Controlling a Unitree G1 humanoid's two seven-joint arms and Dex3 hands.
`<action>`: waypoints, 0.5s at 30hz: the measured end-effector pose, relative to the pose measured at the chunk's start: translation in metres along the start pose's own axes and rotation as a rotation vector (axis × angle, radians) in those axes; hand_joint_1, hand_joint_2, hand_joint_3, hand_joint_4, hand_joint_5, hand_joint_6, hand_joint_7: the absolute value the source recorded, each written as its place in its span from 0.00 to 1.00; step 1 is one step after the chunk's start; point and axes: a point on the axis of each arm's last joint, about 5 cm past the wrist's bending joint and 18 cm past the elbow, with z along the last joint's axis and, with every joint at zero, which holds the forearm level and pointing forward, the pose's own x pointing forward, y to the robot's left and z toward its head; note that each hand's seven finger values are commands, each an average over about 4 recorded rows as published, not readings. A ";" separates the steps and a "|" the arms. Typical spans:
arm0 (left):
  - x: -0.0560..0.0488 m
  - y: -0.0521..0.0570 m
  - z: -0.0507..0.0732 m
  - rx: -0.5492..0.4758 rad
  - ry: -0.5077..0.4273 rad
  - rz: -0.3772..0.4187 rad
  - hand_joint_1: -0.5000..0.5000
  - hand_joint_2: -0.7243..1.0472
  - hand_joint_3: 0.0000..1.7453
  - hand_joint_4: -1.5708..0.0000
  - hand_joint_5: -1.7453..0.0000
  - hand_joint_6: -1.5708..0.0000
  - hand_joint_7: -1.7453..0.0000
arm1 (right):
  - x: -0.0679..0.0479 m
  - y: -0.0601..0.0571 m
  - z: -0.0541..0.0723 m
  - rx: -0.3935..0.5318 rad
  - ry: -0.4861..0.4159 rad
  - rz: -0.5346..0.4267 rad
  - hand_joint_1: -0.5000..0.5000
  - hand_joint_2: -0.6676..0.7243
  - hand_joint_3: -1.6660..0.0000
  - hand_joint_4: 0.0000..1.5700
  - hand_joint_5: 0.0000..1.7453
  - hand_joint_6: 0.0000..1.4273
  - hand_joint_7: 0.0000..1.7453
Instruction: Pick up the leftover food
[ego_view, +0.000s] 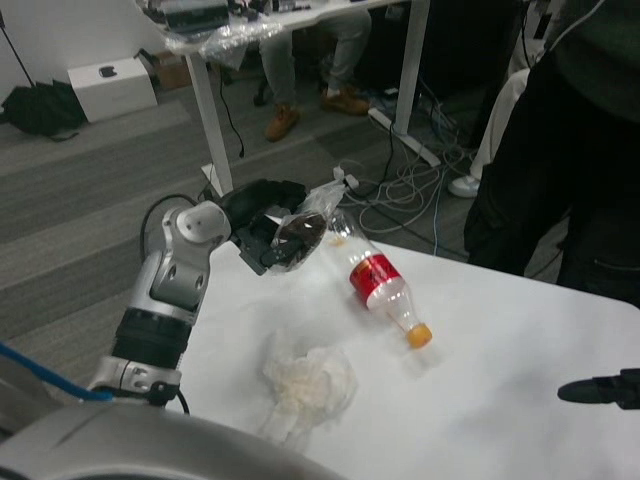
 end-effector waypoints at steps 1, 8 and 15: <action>0.002 0.001 0.003 -0.017 -0.063 0.015 0.00 0.69 0.85 0.14 0.24 0.20 0.12 | 0.002 0.002 0.000 0.003 -0.005 0.010 0.08 1.00 1.00 0.00 0.00 0.00 0.00; 0.040 -0.032 -0.004 -0.197 -0.427 -0.056 0.00 0.70 0.85 0.13 0.26 0.17 0.08 | 0.014 0.020 0.001 0.033 -0.018 0.092 0.08 1.00 1.00 0.00 0.00 0.00 0.00; 0.065 -0.061 -0.005 -0.358 -0.582 -0.059 0.00 0.75 0.85 0.10 0.18 0.15 0.08 | 0.020 0.033 0.001 0.044 -0.012 0.174 0.08 1.00 1.00 0.00 0.00 0.00 0.00</action>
